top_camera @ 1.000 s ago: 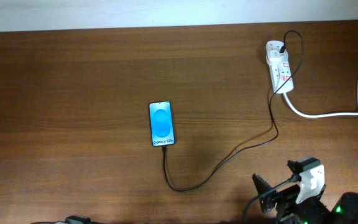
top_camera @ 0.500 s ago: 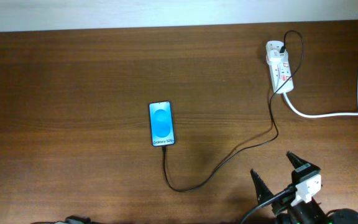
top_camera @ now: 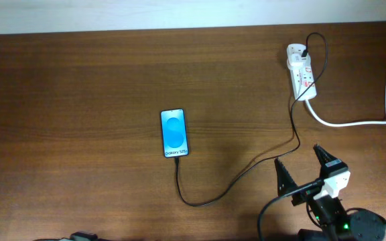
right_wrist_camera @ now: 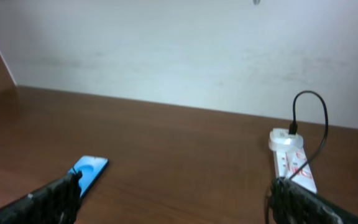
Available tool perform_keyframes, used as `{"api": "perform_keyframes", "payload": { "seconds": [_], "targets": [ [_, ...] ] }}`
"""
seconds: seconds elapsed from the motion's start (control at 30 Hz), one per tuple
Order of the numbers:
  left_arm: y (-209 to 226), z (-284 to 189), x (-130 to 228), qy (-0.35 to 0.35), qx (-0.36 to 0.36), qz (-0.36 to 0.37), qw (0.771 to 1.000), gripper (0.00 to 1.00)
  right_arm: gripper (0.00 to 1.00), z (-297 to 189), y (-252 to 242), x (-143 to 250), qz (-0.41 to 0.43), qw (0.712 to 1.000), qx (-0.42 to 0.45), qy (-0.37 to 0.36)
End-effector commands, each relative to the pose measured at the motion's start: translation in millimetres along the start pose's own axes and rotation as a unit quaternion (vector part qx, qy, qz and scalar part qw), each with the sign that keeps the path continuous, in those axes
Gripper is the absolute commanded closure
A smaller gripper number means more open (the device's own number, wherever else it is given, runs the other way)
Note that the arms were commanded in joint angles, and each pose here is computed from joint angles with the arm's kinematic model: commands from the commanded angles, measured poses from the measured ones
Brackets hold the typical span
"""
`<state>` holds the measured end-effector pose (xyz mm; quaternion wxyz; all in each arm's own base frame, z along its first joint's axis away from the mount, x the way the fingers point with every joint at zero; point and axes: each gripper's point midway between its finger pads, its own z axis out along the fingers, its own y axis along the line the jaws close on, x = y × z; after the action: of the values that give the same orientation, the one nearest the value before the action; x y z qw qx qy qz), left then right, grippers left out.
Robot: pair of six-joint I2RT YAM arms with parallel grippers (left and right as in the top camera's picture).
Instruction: Plug charger to phone and switch on socket
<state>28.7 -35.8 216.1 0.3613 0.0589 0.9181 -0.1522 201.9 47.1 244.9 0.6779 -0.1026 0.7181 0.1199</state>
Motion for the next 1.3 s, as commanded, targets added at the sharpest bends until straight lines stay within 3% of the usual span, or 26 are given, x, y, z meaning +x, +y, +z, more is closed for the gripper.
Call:
{"api": "perform_keyframes", "payload": {
  "seconds": [0.0,1.27],
  "targets": [
    [1,-1,1,-0.003,0.000,0.008,1.000,0.00,0.02,7,-1,6,0.003,1.000,-0.005,-0.014],
    [1,-1,1,-0.003,0.000,0.008,1.000,0.01,0.02,32,-52,72,0.015,0.995,0.093,-0.020]
  ]
}}
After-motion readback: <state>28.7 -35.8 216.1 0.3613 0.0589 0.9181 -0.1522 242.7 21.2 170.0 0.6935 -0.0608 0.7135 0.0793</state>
